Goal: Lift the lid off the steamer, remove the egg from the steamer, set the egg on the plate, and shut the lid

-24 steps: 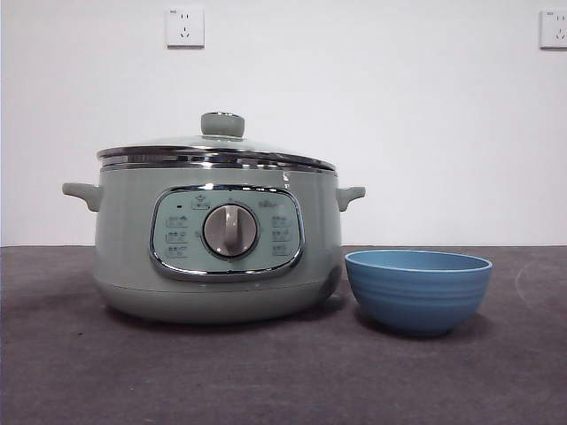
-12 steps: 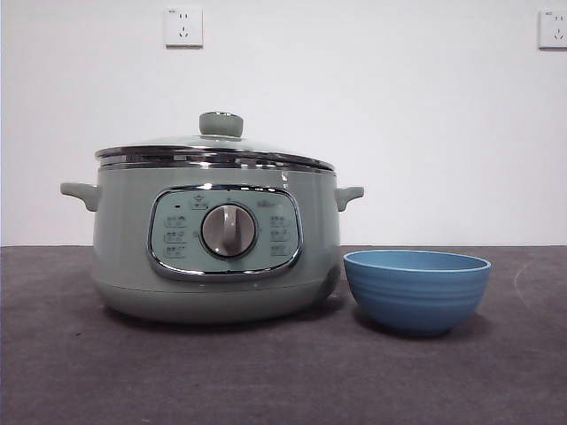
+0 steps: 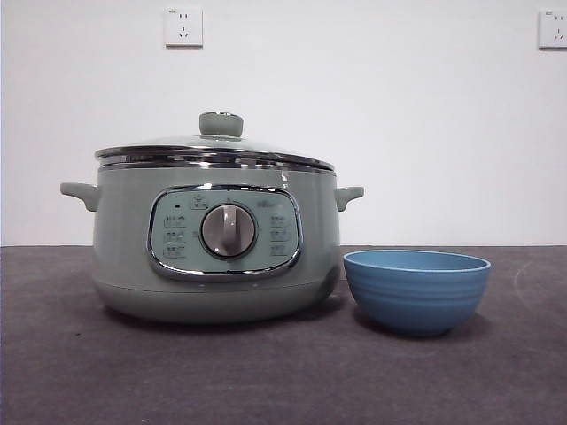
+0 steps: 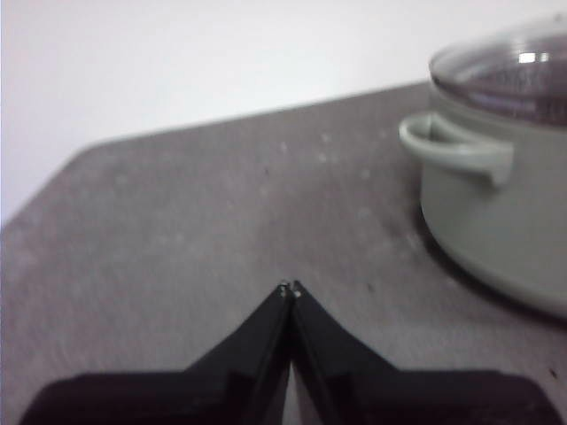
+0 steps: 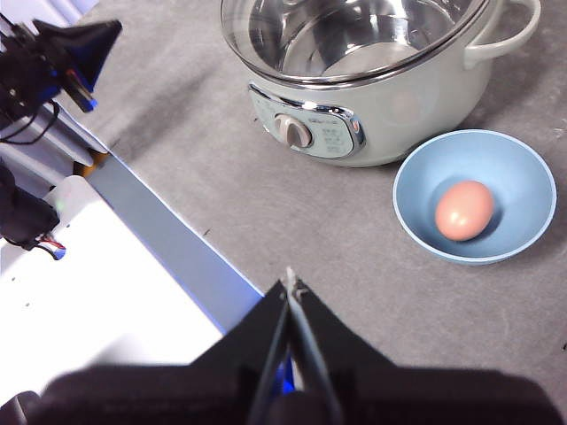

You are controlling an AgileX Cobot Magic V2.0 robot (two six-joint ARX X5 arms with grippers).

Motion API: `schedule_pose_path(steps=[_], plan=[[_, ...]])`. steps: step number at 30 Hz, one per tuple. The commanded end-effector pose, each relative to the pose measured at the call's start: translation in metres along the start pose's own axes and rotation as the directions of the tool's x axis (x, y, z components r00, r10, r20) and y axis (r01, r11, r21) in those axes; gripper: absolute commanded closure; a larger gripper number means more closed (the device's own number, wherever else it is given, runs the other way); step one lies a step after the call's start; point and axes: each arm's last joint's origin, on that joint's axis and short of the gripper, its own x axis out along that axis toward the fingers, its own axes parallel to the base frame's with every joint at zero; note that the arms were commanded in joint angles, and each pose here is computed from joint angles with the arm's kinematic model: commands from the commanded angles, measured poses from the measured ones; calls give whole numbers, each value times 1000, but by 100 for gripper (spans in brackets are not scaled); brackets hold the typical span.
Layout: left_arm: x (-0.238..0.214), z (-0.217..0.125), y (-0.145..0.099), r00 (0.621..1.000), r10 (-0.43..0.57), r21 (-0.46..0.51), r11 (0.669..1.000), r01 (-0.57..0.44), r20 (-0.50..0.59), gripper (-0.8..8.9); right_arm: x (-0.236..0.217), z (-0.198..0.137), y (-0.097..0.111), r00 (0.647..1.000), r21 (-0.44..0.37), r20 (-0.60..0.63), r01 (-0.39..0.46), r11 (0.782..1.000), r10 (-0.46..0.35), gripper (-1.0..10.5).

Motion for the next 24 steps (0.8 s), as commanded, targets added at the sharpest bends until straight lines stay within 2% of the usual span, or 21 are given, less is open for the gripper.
schedule_pose_path(steps=[1, 6, 24], plan=[[1, -7, -1, 999, -2, -47, 999, 0, -36, 816, 0, 1, 0, 1000, 1, 5, 1, 1000, -1, 946], [1, -6, -1, 1000, -4, -101, 995, 1, -31, 816, 0, 0, 0, 1000, 2, 5, 1, 1000, -1, 946], [1, -6, -1, 999, -2, -99, 995, -2, -32, 816, 0, 0, 0, 1000, 2, 4, 1, 1000, -1, 946]])
